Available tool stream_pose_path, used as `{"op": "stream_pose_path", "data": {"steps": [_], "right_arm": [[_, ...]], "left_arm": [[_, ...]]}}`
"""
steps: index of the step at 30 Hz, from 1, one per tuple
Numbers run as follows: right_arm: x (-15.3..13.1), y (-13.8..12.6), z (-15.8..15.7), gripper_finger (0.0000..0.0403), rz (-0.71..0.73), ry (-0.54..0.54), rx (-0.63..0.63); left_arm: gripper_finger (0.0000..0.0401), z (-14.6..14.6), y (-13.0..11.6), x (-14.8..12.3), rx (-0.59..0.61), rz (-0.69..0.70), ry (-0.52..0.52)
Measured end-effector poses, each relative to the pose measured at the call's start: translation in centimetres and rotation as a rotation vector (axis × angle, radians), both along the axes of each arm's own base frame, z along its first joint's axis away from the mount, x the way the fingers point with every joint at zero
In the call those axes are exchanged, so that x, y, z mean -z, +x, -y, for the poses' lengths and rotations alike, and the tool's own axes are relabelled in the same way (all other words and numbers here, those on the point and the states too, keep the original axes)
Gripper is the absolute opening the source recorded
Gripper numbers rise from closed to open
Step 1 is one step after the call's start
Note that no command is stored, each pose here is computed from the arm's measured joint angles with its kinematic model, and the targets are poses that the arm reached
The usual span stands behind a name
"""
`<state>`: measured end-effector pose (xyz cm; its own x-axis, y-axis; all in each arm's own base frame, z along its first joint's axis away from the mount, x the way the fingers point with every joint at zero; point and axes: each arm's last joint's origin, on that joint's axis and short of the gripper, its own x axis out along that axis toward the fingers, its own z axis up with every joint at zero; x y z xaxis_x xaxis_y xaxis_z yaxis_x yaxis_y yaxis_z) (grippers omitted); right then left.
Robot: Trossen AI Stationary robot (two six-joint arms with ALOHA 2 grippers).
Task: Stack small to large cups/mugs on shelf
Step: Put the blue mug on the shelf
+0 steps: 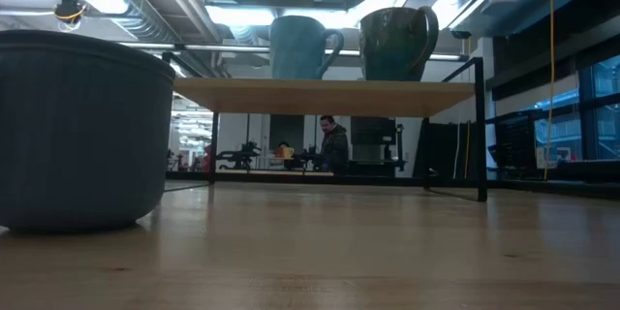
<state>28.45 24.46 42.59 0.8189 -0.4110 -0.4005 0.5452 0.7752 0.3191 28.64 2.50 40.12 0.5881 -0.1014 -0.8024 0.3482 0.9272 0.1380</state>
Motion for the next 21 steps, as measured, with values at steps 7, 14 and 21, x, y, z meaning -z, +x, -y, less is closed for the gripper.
{"op": "stream_pose_path", "data": {"steps": [7, 14, 21], "right_arm": [[0.3, 1.9, 1.5, 0.0118, -0.044, -0.006, 0.005], [1.4, 3.6, 5.6, 0.0097, -0.258, -0.003, 0.022], [1.3, 4.9, 8.4, 0.0009, -0.308, 0.044, 0.057]], "left_arm": [[0.0007, 1.0, -4.1, 1.1, -0.12, 0.217, -0.066], [0.0011, 0.5, -6.3, 3.6, -0.288, 0.392, -0.092], [0.0002, -0.8, -6.8, 5.2, -0.409, 0.348, -0.14]]}}
